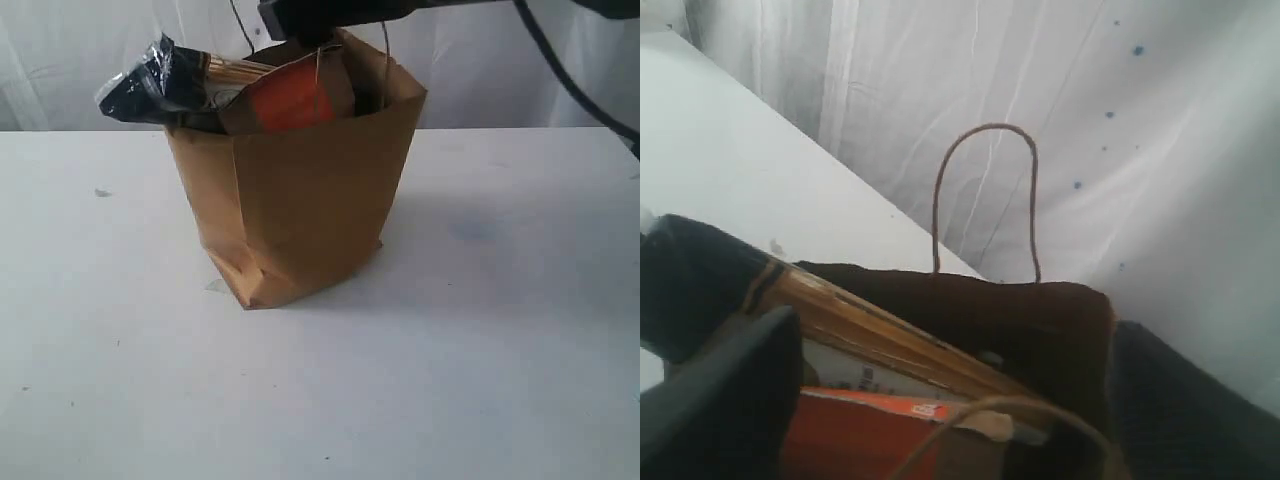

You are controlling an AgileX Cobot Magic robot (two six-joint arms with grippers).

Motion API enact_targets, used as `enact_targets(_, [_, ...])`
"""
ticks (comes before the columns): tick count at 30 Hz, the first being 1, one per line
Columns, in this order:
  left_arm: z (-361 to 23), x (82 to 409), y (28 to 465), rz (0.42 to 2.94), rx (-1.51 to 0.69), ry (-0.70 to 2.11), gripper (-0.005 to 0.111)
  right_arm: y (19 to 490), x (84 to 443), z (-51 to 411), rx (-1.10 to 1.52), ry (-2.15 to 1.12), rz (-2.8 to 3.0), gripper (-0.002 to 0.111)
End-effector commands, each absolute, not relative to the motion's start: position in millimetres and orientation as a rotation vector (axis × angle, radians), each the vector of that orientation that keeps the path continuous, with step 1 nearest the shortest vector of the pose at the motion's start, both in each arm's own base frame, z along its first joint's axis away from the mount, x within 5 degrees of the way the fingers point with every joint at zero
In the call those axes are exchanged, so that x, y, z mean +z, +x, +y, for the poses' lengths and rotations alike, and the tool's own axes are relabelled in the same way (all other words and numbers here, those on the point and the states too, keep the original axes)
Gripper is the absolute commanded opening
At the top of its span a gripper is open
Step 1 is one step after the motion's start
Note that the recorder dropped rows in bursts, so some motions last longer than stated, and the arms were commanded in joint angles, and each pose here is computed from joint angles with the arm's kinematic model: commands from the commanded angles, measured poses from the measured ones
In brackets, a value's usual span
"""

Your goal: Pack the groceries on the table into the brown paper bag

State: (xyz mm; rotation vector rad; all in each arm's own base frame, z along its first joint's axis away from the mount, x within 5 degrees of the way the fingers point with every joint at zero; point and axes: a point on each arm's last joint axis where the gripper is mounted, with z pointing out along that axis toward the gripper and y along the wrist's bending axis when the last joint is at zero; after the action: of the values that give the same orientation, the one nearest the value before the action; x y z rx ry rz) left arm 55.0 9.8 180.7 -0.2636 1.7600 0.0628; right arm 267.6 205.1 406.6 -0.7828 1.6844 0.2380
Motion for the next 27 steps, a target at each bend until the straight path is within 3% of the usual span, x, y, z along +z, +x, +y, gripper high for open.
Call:
enact_targets(1, [10,180,55,1.756,0.066,-0.262,0.0,262,415,192,0.09,-0.849,1.662,0.072])
enact_targets(5, [10,180,55,1.756,0.066,-0.262,0.0,264,409,181,-0.052,-0.856,1.742,0.067])
enact_targets(9, [10,180,55,1.756,0.066,-0.262,0.0,269,406,170,-0.13,-0.749,1.816,0.055])
enact_targets(18, [10,180,55,1.756,0.066,-0.262,0.0,278,404,155,-0.18,-0.666,1.865,0.0])
enact_targets(27, [10,180,55,1.756,0.066,-0.262,0.0,303,403,93,-0.292,-0.385,1.967,0.0])
